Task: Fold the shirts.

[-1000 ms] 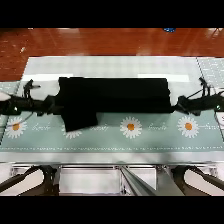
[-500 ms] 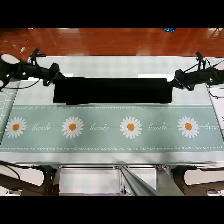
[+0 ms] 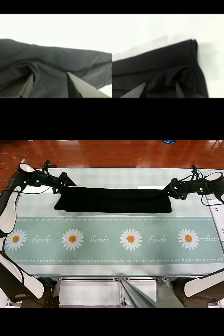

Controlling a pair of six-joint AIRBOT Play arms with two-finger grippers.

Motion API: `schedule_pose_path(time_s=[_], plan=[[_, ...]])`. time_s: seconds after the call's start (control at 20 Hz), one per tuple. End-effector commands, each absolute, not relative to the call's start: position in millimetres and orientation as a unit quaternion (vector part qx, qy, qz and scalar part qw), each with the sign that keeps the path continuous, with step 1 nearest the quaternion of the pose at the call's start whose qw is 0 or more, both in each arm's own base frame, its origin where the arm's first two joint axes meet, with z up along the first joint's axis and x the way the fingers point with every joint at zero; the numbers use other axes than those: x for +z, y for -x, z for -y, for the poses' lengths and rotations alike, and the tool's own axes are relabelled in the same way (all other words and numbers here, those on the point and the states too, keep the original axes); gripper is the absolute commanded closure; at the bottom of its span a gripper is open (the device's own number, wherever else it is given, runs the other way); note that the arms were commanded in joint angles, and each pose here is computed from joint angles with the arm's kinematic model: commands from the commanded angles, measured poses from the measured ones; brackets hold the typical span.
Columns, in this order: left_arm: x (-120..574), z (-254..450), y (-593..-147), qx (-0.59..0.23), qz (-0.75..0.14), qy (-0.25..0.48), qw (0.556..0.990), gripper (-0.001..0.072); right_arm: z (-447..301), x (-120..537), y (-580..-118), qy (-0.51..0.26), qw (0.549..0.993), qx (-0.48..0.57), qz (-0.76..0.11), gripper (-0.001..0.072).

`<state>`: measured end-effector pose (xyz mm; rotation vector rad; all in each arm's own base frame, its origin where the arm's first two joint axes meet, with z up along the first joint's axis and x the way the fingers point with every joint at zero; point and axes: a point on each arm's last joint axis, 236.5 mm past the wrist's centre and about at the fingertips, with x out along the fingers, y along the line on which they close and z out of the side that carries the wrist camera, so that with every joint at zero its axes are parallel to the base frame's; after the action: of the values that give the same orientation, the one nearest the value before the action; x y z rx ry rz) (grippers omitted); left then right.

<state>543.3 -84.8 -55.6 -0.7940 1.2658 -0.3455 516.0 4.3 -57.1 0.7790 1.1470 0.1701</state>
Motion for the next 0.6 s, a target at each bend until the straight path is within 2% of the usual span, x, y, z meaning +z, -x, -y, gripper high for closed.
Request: schedule_pose_path(time_s=[0.0,0.15,0.25,0.4,0.55], plan=[[-50.3,58.7,-529.3,-0.152,-0.605,0.351,0.699,0.0203,12.6,-41.0,-517.0,-0.361,0.773,0.075,-0.516,0.0300],[-22.7,-7.2,-477.7,-0.123,-0.667,0.365,0.638,0.0203,62.6,-3.6,-493.5,-0.355,0.785,0.053,-0.506,0.0301],[2.9,-35.7,-449.6,-0.114,-0.679,0.353,0.634,0.0204,101.2,3.5,-460.6,-0.328,0.781,0.012,-0.531,0.0301],[28.5,-74.3,-434.9,-0.032,-0.651,0.284,0.703,0.0204,130.4,-7.4,-428.8,-0.321,0.766,-0.053,-0.554,0.0301],[56.0,-62.6,-436.5,-0.003,-0.549,0.256,0.796,0.0204,103.7,-30.7,-424.9,-0.346,0.750,-0.040,-0.563,0.0301]])
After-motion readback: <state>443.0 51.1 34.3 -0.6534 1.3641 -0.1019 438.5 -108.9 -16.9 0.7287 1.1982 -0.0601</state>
